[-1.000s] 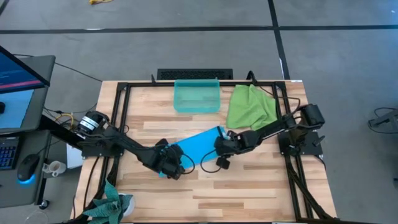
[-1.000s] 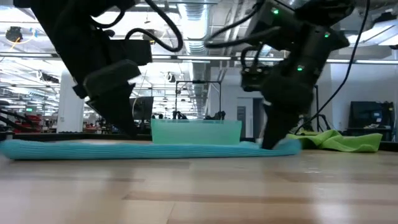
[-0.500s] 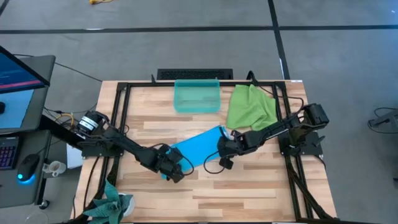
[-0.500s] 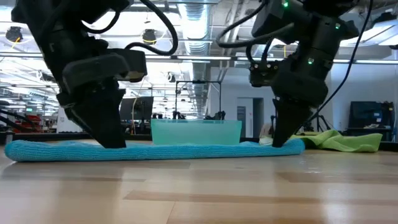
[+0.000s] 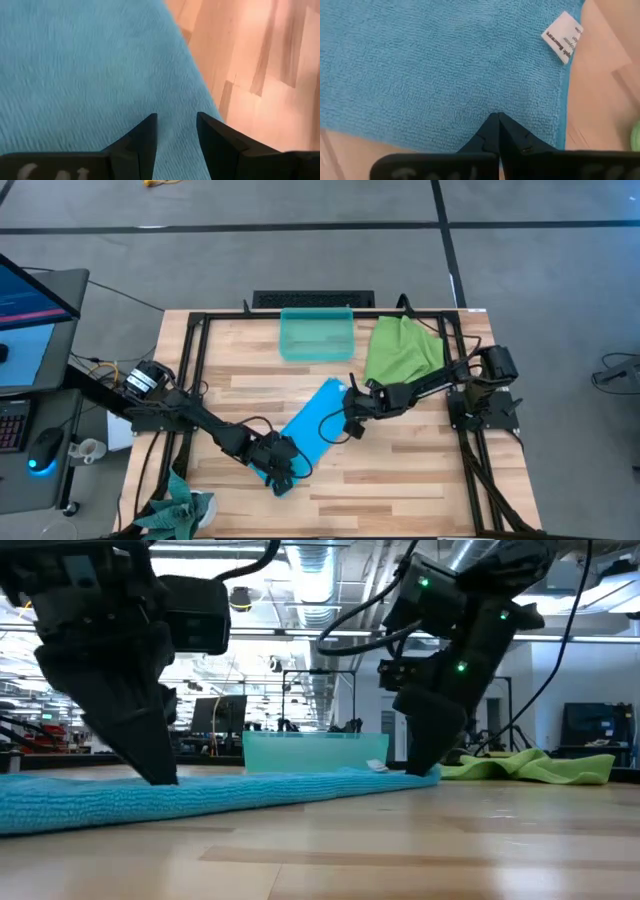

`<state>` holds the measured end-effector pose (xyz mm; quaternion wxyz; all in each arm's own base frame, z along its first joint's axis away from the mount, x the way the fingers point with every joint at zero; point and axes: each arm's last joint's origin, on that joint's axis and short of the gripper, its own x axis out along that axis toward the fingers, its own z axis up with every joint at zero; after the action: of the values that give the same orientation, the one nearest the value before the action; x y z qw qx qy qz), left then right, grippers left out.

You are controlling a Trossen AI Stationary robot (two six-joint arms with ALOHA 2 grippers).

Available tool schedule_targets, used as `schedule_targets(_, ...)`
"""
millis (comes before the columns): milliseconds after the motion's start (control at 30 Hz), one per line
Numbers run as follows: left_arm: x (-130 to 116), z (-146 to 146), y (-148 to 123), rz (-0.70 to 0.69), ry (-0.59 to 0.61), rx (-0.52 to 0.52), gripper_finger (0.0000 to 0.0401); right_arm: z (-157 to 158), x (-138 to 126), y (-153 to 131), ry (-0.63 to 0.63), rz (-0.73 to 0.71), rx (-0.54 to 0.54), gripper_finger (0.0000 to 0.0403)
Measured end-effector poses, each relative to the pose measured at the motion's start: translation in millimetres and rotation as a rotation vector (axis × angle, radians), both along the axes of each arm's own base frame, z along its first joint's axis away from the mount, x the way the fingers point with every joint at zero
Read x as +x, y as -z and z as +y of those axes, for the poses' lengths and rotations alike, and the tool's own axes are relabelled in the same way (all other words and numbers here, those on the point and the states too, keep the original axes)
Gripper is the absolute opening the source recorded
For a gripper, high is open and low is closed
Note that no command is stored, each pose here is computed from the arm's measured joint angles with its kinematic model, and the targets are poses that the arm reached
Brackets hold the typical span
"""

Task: Roll microfiber towels into tight, uniform cylinder then place into a basket
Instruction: Fold the blue microfiber cloth

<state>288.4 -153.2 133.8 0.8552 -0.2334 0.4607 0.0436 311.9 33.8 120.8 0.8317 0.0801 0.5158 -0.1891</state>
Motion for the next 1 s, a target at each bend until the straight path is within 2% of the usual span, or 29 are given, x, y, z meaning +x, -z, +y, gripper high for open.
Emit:
schedule_targets(100, 5, 0, -5, -0.035, 0.021, 0.029, 0.0128, 4, -6, -8, -0.02, 0.003, -0.009, 0.0025)
schedule_targets(300, 14, -7, -24, -0.087, 0.063, 0.069, 0.0128, 27, -8, -37, -0.091, -0.139, 0.011, 0.0022)
schedule_targets(400, 11, -13, -29, -0.048, 0.078, 0.113, 0.0128, 44, -7, -46, -0.162, -0.226, 0.021, 0.002)
schedule_targets(533, 3, -18, -33, 0.033, 0.025, 0.183, 0.0128, 68, -1, -54, -0.287, -0.361, 0.024, 0.0022)
schedule_targets(733, -9, -23, -38, 0.118, -0.052, 0.248, 0.0128, 87, 15, -45, -0.37, -0.516, 0.027, 0.0023)
schedule_targets(833, -10, -24, -38, 0.112, -0.055, 0.258, 0.0128, 85, 24, -36, -0.366, -0.496, 0.019, 0.0021)
schedule_targets(1000, -9, -22, -37, 0.114, -0.062, 0.272, 0.0128, 76, 37, -21, -0.343, -0.433, 0.083, 0.0022)
